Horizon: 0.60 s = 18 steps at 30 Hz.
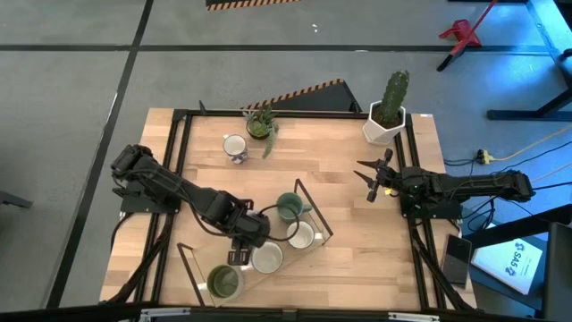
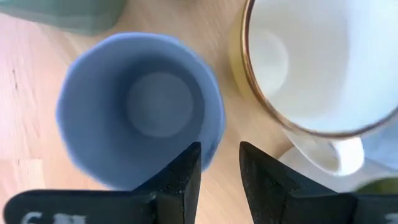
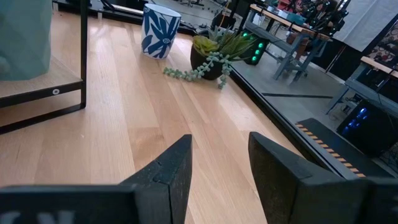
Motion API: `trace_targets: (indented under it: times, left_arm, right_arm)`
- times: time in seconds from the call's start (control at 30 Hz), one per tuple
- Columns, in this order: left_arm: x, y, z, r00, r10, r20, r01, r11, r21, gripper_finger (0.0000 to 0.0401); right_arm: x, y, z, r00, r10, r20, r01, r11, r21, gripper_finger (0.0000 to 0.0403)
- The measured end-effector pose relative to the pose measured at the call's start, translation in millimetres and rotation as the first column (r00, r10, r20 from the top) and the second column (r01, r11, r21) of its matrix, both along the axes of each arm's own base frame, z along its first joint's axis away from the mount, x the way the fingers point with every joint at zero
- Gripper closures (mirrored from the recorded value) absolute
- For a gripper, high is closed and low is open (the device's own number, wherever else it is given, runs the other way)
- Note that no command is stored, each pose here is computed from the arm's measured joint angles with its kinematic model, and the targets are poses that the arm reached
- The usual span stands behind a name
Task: Place coffee mugs
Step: Put the white blue patterned mug at the top left corner of the shelf
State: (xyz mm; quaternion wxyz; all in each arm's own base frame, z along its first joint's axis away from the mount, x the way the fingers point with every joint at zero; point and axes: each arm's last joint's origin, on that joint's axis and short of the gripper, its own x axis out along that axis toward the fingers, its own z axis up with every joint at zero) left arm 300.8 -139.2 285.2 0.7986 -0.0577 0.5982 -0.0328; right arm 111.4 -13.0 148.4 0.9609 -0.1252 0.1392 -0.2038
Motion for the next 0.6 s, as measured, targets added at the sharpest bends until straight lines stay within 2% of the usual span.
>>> trace_targets:
  times: [0.3, 0.43, 0.5, 0.6]
  left_arm:
    - [-18, 7, 28, 0.997, 0.069, 0.040, -0.065, 0.993, -0.099, 0.0298]
    - [-34, 15, 45, 0.988, 0.144, 0.052, -0.136, 0.982, -0.133, 0.0298]
    - [-42, 21, 52, 0.973, 0.222, 0.062, -0.214, 0.970, -0.110, 0.0298]
    - [-53, 35, 65, 0.926, 0.340, 0.164, -0.339, 0.940, -0.037, 0.0298]
  right_arm:
    - [0, 0, 0, 1.000, 0.000, 0.000, 0.000, 1.000, 0.000, 0.0260]
    - [0, 0, 0, 1.000, 0.000, -0.001, 0.000, 1.000, 0.000, 0.0260]
    - [0, 0, 0, 1.000, 0.000, 0.000, 0.000, 1.000, 0.000, 0.0260]
    - [0, 0, 0, 1.000, 0.000, -0.002, 0.000, 1.000, 0.000, 0.0260]
